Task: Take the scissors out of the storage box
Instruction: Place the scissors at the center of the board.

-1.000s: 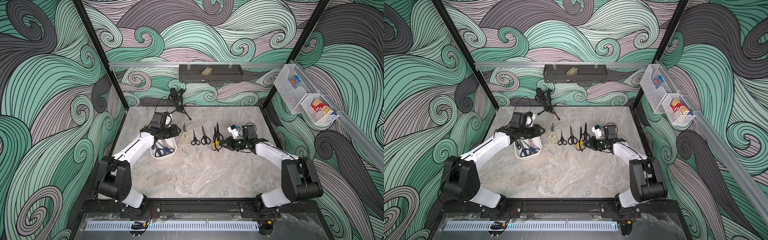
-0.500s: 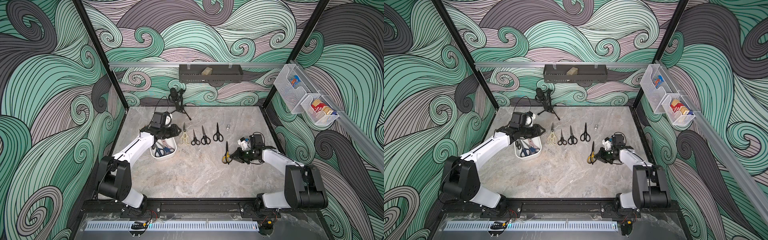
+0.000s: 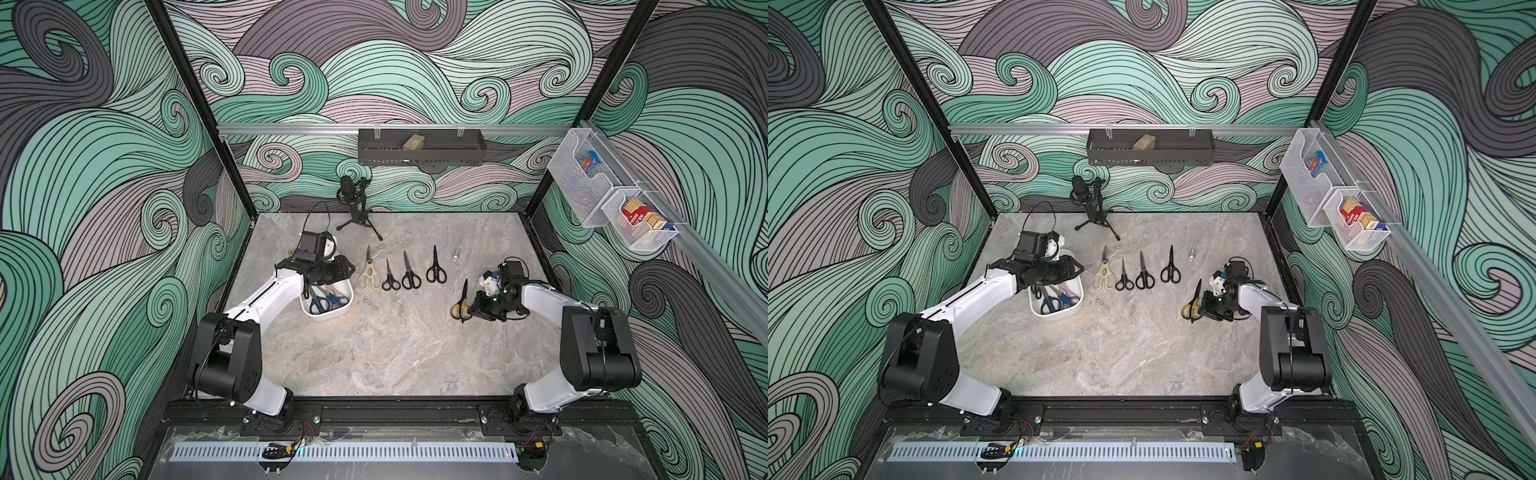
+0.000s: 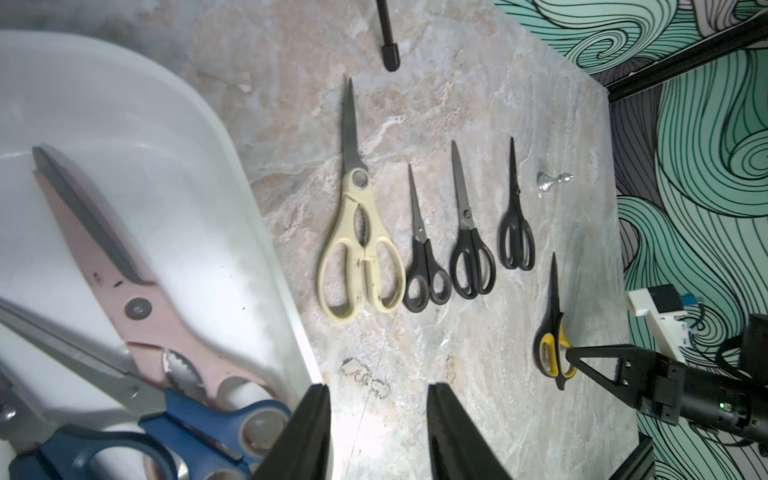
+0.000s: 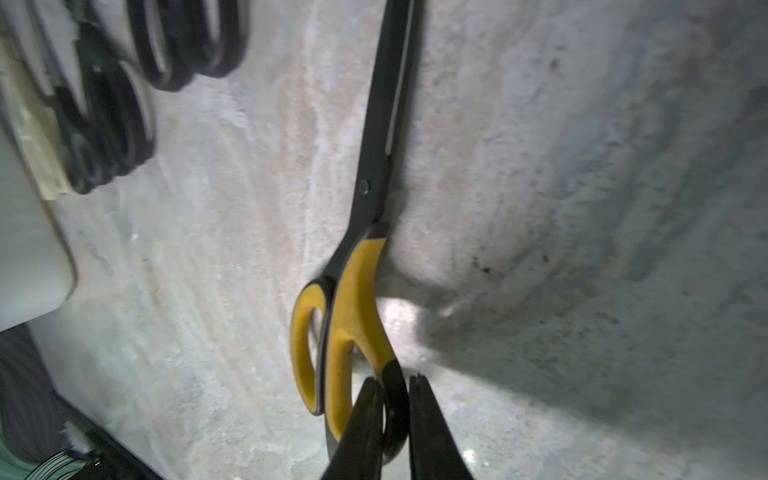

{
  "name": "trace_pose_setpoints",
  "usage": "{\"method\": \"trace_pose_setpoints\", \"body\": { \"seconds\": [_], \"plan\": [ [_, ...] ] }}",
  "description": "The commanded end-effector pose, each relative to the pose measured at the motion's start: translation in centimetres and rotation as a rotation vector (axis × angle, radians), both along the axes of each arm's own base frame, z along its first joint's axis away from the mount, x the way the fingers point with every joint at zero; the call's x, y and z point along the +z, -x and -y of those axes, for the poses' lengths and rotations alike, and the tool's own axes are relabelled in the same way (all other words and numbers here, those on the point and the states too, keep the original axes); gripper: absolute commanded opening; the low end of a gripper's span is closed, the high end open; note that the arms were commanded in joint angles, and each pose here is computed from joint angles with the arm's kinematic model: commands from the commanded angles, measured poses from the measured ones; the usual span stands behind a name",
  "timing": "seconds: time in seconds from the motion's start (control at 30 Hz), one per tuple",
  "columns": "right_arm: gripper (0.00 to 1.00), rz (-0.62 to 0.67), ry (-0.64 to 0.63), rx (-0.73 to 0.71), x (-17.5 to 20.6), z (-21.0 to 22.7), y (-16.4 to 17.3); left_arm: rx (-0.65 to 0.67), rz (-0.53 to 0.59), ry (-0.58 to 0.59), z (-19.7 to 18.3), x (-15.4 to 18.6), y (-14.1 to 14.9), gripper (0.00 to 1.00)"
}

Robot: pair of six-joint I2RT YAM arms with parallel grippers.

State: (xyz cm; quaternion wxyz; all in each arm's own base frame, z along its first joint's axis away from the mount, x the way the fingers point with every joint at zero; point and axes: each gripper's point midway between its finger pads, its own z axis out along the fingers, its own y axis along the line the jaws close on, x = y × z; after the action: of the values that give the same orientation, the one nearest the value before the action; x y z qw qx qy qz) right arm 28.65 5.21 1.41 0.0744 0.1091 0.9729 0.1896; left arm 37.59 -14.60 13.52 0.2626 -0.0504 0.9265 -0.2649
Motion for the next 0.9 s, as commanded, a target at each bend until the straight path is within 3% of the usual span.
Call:
{"method": "trace_pose_setpoints", "body": {
  "seconds": [0.0, 0.2, 0.4, 0.73, 0.87],
  "plan": [
    [0.20, -0.090, 0.087, -0.007, -1.7, 1.5, 1.4, 0.005, 0.045, -0.006, -0.6, 1.2, 0.0, 0.42],
    [0.34, -0.084, 0.110, -0.010, -1.7, 1.9, 0.8, 0.026, 0.045, -0.030, -1.6, 0.9, 0.2, 0.41],
    [0.51, 0.009, 0.154, -0.033, 0.6, 2.7, -2.4, 0.049, 0.045, -0.045, -2.6, 1.0, 0.3, 0.42],
    [0.55, 0.077, 0.164, -0.034, 1.0, 3.0, -7.0, 0.123, 0.036, -0.071, -4.7, 0.4, 0.0, 0.41],
    [0.55, 0.093, 0.132, -0.034, 0.6, 2.5, -8.2, 0.169, 0.012, -0.018, -6.1, 0.1, -0.1, 0.41]
  ]
}}
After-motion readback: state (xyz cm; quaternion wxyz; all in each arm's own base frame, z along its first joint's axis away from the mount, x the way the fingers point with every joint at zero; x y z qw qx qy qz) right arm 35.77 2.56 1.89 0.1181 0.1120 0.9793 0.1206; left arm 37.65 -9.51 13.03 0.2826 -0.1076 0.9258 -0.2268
